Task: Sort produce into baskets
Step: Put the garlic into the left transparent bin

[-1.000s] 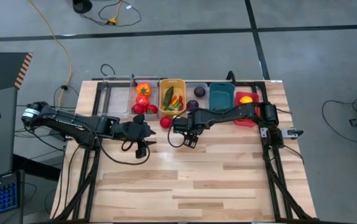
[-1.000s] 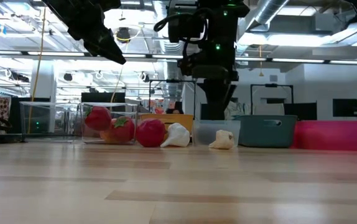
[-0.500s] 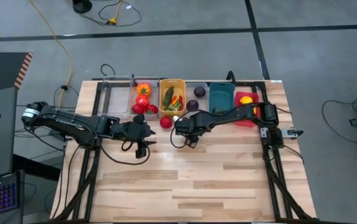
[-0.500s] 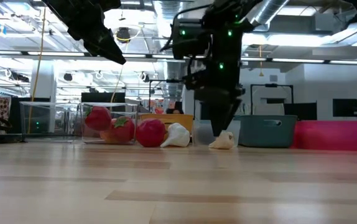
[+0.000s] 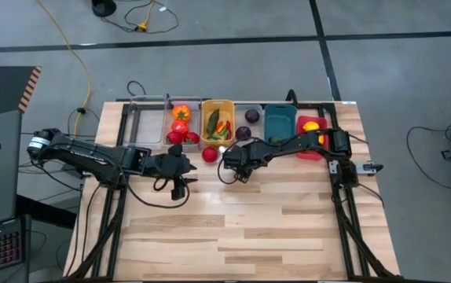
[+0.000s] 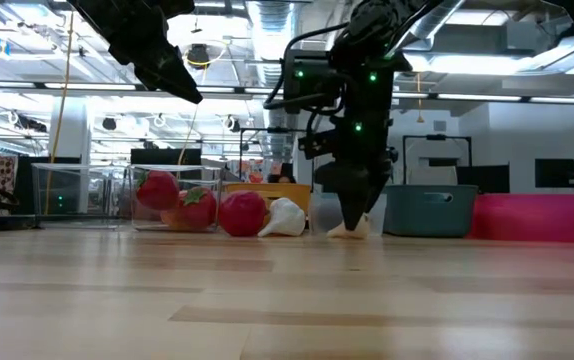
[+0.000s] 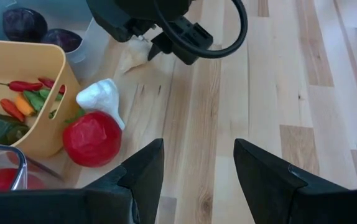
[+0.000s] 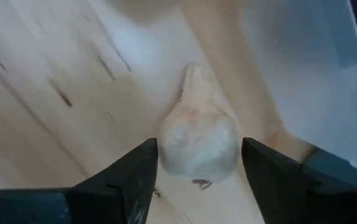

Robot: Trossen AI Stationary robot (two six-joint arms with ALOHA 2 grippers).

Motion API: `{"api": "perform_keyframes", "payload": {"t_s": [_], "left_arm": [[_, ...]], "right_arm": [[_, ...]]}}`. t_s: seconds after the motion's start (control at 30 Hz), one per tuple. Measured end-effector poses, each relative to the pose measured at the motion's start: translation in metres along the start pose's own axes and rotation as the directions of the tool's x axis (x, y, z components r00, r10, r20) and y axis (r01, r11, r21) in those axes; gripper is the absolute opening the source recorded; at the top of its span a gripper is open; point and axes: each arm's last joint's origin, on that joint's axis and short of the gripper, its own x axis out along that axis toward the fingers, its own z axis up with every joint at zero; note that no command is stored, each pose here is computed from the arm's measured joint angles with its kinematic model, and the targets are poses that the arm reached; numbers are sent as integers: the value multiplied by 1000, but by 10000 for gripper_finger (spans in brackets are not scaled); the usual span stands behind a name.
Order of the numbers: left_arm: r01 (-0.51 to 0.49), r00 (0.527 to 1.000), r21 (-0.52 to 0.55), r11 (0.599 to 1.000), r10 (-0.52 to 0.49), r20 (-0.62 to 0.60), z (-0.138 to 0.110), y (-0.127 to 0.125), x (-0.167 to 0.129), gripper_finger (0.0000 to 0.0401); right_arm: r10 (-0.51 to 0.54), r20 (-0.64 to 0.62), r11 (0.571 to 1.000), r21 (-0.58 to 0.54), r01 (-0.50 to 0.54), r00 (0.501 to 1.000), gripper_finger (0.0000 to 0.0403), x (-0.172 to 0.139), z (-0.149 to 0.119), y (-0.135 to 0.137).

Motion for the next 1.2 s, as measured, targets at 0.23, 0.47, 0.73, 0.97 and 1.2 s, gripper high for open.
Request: {"api": "perform_keyframes", "payload": {"t_s": [0.23,0.47,0.73,0.97,1.2], "left_arm": [[0,1000,0,1000,0,0,0,0,0,183],[0,1000,7,1000,0,1,0,0,0,183],[1,1000,16,1000,-1,7,1,0,0,183],[1,1000,16,1000,-1,8,1,0,0,183],[1,1000,16,1000,-2,8,1,0,0,183]], "right_arm": [[17,13,1000,6,-17,1000,196,0,1,1],[146,-6,989,-25,-146,989,150,-13,5,8],[306,125,948,-125,-291,944,168,-57,27,29],[391,273,918,-186,-350,879,167,-92,40,47],[462,410,885,-266,-381,786,168,-113,48,62]]}}
